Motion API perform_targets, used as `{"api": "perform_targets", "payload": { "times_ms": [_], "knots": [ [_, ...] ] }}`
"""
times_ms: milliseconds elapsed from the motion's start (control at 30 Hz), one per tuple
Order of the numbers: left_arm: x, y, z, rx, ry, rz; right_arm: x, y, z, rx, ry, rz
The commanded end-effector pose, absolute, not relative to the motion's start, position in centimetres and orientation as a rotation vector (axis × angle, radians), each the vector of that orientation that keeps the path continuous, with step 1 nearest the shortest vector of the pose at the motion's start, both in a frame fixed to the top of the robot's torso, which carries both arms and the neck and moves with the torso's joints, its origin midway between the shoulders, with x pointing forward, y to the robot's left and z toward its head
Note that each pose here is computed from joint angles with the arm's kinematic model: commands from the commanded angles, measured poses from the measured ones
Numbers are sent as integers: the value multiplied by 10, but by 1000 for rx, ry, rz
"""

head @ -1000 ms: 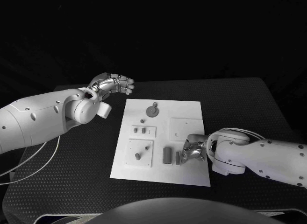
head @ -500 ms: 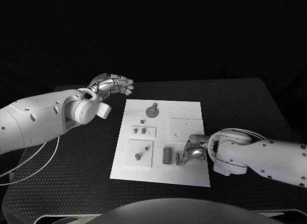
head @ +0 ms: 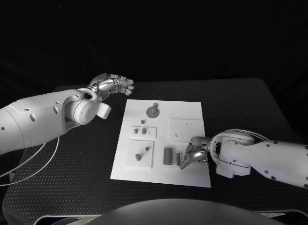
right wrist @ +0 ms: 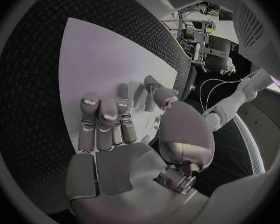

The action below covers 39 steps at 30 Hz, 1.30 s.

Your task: Assemble the parts on the task board

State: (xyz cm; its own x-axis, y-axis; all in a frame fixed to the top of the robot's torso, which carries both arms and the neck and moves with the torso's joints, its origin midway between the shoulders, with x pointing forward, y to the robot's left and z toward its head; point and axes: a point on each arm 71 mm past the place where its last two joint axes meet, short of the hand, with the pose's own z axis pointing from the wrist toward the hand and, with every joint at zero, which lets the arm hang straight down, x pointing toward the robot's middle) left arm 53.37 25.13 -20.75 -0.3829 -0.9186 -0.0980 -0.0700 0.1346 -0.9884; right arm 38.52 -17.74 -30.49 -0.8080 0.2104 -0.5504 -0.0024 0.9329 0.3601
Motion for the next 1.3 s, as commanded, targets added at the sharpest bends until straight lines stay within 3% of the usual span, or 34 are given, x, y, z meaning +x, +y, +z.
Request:
{"api": "perform_targets", "payload": {
  "times_ms": [33,1300],
  "knots": [
    [533,249,-206,-966,1623,-1366,384,-174,-306,73,2464,439],
    [533,249,-206,-967,1623,-1365,390,-168,-305,5,2402,379]
  ]
}}
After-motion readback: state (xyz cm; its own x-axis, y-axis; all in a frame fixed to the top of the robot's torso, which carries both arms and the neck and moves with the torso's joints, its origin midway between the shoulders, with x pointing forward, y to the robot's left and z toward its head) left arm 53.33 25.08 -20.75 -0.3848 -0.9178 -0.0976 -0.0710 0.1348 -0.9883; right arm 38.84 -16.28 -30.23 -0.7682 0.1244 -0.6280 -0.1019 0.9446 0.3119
